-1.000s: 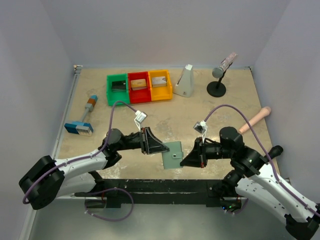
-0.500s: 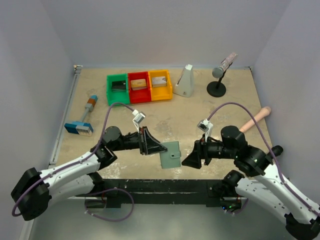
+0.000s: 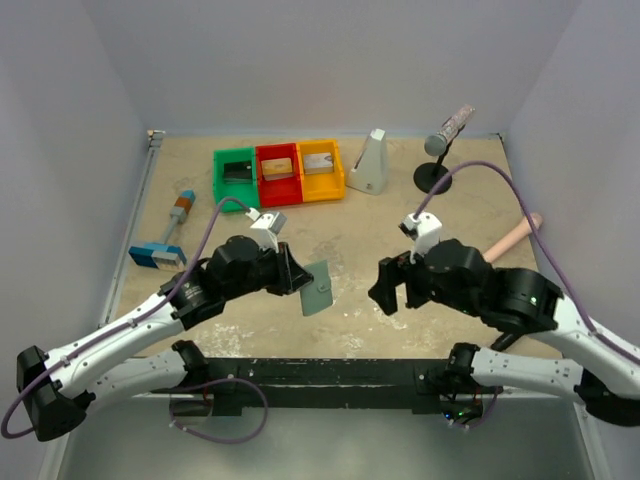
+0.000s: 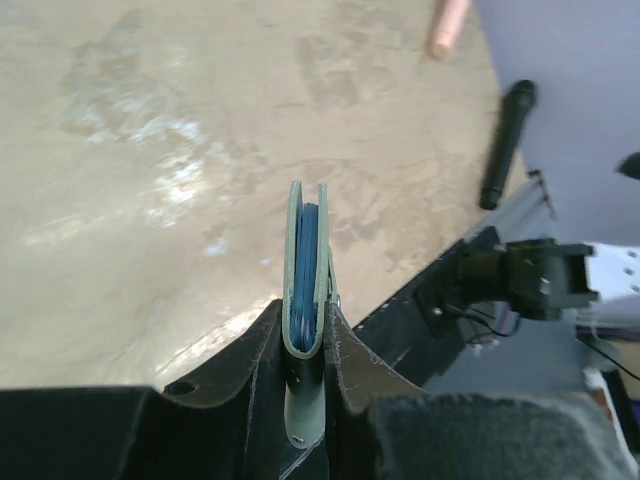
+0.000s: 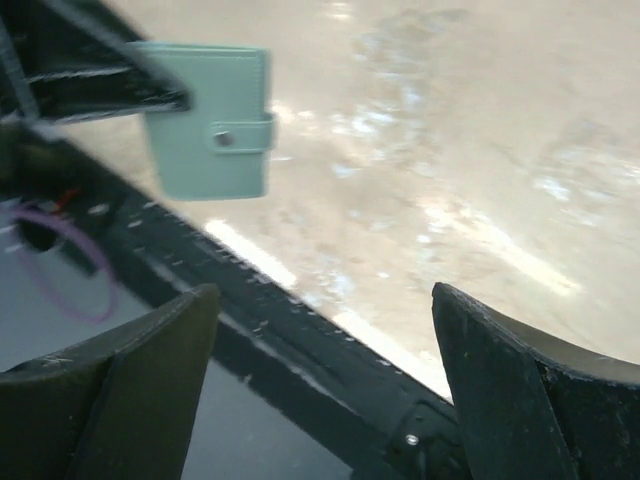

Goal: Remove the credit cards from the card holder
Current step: Open the card holder at the center of the board.

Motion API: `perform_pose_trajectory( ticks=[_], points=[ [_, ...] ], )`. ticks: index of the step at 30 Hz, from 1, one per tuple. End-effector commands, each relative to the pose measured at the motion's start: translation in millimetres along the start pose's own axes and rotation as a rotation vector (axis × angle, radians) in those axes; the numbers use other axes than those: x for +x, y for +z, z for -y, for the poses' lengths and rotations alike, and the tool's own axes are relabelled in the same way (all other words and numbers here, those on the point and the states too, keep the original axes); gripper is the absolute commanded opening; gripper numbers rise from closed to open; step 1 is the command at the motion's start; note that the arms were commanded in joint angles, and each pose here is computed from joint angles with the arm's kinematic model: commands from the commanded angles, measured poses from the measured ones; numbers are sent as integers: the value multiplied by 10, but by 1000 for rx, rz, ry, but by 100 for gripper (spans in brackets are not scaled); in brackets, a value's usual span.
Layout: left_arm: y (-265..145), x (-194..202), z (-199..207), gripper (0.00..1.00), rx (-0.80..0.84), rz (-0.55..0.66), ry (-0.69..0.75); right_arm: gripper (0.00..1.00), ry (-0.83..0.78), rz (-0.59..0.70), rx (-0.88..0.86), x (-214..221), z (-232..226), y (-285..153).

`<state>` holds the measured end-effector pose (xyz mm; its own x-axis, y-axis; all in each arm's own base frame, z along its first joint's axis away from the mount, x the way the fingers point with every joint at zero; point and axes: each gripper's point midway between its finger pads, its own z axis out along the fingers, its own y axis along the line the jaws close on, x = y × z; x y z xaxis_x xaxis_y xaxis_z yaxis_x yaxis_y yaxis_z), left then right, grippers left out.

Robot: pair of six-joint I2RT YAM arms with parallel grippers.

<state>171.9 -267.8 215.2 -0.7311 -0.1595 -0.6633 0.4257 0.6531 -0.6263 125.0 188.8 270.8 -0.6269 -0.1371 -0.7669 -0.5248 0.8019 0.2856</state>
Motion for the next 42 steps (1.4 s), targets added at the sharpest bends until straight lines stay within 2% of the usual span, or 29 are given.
perform_pose_trajectory(
  ticks=[1,3,5,13,16,20,23,26,29,42],
  points=[
    [-156,-166,-334,0,-336,35,-4,92,-101,61,493,-296,484,22],
    [-159,-169,-293,0,-357,23,10,98,-127,70,568,-389,436,42],
    [-168,-190,-216,0,-325,37,0,99,-115,74,574,-437,354,100],
    [-157,-250,-14,0,-271,42,-92,99,42,211,333,-519,-120,517],
    [-113,-230,60,0,-266,18,-140,99,92,237,294,-501,-201,641],
    [-63,-194,172,0,-231,-10,-192,99,-4,146,221,-474,-404,672],
    [-78,-167,222,0,-229,-40,-221,93,-87,121,193,-398,-473,677],
    [-98,-133,241,0,-240,-69,-244,83,-110,135,151,-382,-540,718],
    [-109,-120,297,0,-223,-82,-275,75,-134,91,157,-315,-572,767],
    [-120,-76,441,0,-172,-122,-345,58,-174,28,153,-119,-693,932]
  ],
)
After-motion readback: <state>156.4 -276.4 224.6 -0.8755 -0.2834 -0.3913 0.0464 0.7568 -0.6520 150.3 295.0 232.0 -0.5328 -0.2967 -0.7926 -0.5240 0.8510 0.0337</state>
